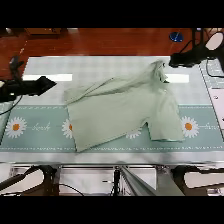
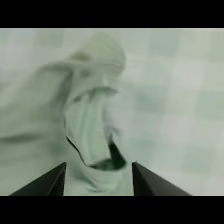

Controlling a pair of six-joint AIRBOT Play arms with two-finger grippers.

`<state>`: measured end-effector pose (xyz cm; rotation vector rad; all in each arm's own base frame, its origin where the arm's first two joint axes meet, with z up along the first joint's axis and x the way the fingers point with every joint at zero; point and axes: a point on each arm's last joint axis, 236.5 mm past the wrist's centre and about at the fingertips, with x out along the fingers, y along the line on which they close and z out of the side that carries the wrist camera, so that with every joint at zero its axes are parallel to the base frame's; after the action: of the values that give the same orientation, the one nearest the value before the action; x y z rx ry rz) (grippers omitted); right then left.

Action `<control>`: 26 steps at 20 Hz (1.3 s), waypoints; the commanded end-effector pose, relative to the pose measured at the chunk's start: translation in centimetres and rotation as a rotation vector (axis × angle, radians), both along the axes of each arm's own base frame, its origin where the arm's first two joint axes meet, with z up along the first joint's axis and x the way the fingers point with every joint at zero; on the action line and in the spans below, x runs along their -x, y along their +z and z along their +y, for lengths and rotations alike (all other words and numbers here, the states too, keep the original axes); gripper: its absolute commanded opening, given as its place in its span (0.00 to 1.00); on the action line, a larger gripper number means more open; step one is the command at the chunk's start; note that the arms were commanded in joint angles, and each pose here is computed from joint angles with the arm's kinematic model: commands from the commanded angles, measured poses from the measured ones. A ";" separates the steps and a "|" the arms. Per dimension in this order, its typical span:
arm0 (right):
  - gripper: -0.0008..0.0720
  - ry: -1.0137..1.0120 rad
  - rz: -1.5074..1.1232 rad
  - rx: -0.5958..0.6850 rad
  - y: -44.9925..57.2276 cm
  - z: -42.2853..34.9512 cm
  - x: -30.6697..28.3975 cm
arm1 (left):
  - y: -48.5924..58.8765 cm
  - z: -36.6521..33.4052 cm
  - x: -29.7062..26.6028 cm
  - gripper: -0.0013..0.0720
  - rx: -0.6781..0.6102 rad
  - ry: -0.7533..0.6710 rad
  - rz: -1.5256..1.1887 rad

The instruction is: Fold the shirts.

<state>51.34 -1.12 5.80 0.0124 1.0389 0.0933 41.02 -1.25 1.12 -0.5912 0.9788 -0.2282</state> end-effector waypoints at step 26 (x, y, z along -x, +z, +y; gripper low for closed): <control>0.69 -0.205 0.390 -0.145 -6.0 -8.8 12.5 | -12.8 -13.9 24.5 0.86 0.230 -0.223 0.768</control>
<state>38.81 -9.79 -0.27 0.2805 1.4160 -0.0187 15.61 -14.06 -10.03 -0.7915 1.7901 -0.3559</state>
